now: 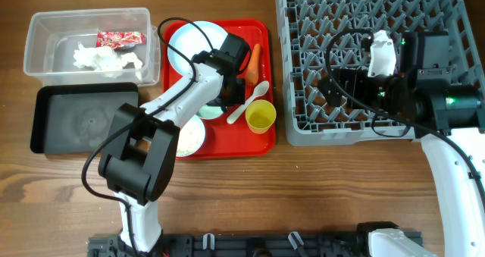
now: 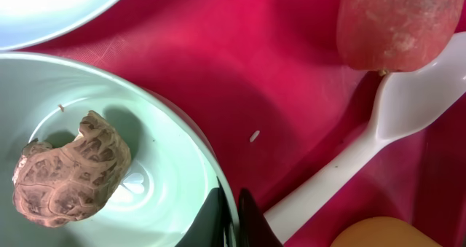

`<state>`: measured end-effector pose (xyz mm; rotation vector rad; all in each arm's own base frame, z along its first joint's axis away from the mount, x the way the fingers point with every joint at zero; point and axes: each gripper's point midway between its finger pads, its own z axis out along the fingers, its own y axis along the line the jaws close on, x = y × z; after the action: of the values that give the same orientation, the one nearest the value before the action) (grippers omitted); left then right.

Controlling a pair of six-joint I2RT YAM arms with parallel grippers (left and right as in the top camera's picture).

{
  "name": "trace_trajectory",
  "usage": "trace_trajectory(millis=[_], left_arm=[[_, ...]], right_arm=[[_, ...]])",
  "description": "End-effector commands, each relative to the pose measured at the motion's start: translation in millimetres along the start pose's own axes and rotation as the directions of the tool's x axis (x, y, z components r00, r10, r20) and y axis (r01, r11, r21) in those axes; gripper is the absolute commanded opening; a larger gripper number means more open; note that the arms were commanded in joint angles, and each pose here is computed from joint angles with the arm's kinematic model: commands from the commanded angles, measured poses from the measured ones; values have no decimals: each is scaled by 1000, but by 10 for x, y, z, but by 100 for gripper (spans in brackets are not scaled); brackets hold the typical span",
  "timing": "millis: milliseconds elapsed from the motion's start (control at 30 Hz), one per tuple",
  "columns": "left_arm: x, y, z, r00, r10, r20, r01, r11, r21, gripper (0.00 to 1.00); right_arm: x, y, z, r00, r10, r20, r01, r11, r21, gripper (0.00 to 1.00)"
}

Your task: Sort waste into correct bins and load items into the dishwasher rack

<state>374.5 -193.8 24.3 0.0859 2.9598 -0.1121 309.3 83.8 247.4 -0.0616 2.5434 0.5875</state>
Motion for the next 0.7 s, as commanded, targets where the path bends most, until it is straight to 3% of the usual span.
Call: trace_trajectory(millis=[0, 300, 500, 567, 667], left_arm=[[9, -31, 11, 1000, -26, -14, 27, 999, 23, 4], [-218, 162, -784, 990, -91, 108, 84, 994, 73, 4], [-296, 225, -1663, 959, -169, 227, 103, 956, 275, 4], [-223, 417, -1866, 951, -214, 221, 142, 942, 304, 4], [47, 1133, -2132, 932, -308, 193, 253, 930, 266, 4]], right_arm=[[-19, -16, 3, 1000, -21, 4, 21, 1000, 13, 100], [-26, -15, 3, 1000, -21, 7, 21, 1000, 13, 100], [-27, -15, 3, 1000, -22, 7, 22, 1000, 13, 100], [-26, -15, 3, 1000, -21, 7, 21, 1000, 13, 100], [-20, -16, 3, 1000, -20, 4, 20, 1000, 13, 100]])
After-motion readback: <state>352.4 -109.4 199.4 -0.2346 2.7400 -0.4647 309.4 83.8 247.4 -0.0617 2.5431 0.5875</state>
